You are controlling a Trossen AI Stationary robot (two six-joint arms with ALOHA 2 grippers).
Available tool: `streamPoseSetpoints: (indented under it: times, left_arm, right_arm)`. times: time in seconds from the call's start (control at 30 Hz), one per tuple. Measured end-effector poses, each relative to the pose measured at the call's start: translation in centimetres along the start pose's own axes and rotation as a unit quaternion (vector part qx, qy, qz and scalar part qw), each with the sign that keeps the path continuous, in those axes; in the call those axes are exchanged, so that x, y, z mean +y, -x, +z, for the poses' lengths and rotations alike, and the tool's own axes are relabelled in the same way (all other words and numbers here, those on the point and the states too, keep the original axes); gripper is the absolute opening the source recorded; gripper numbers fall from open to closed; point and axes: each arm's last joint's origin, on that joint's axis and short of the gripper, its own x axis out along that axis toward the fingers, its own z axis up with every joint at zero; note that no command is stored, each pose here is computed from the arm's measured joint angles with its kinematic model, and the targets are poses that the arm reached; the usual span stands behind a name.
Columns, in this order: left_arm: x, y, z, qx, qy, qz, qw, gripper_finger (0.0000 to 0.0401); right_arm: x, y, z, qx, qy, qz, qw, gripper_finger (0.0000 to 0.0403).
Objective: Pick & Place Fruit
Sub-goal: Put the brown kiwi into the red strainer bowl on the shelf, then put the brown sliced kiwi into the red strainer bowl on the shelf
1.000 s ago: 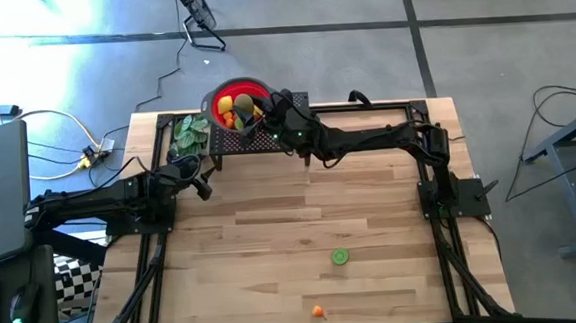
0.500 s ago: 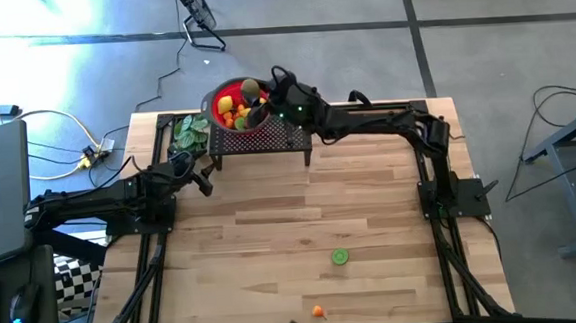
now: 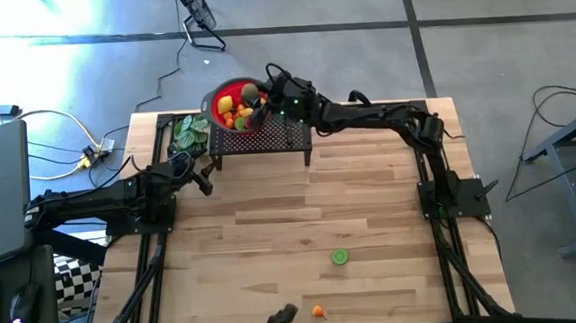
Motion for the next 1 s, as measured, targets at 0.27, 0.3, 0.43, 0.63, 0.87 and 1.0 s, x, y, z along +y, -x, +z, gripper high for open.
streamPoseSetpoints:
  times: [0.27, 0.3, 0.43, 0.63, 0.87, 1.0]
  left_arm:
    - [0.0, 0.0, 0.0, 0.0, 0.0, 0.0, 1.0, 0.0228]
    - [0.0, 0.0, 0.0, 0.0, 0.0, 0.0, 1.0, 0.0228]
    - [0.0, 0.0, 0.0, 0.0, 0.0, 0.0, 1.0, 0.0228]
    - [0.0, 0.0, 0.0, 0.0, 0.0, 0.0, 1.0, 0.0228]
    - [0.0, 0.0, -0.2, 0.009, -0.006, 0.0, 1.0, 0.0228]
    - [0.0, 0.0, -0.3, 0.011, -0.007, 0.0, 1.0, 0.0228]
  right_arm:
    - [0.0, 0.0, 0.0, 0.001, 0.022, 0.0, 1.0, 0.0252]
    - [0.0, 0.0, 0.0, 0.001, 0.022, 0.0, 1.0, 0.026]
    - [0.5, 0.1, -0.1, 0.001, 0.022, 0.003, 1.0, 0.0293]
    - [1.5, 0.6, 0.8, -0.013, 0.018, 0.015, 1.0, 0.0323]
    - [3.5, 2.2, 3.3, -0.041, 0.012, 0.036, 0.998, 0.0308]
    - [4.6, 3.5, 4.9, -0.043, 0.011, 0.05, 0.998, 0.0293]
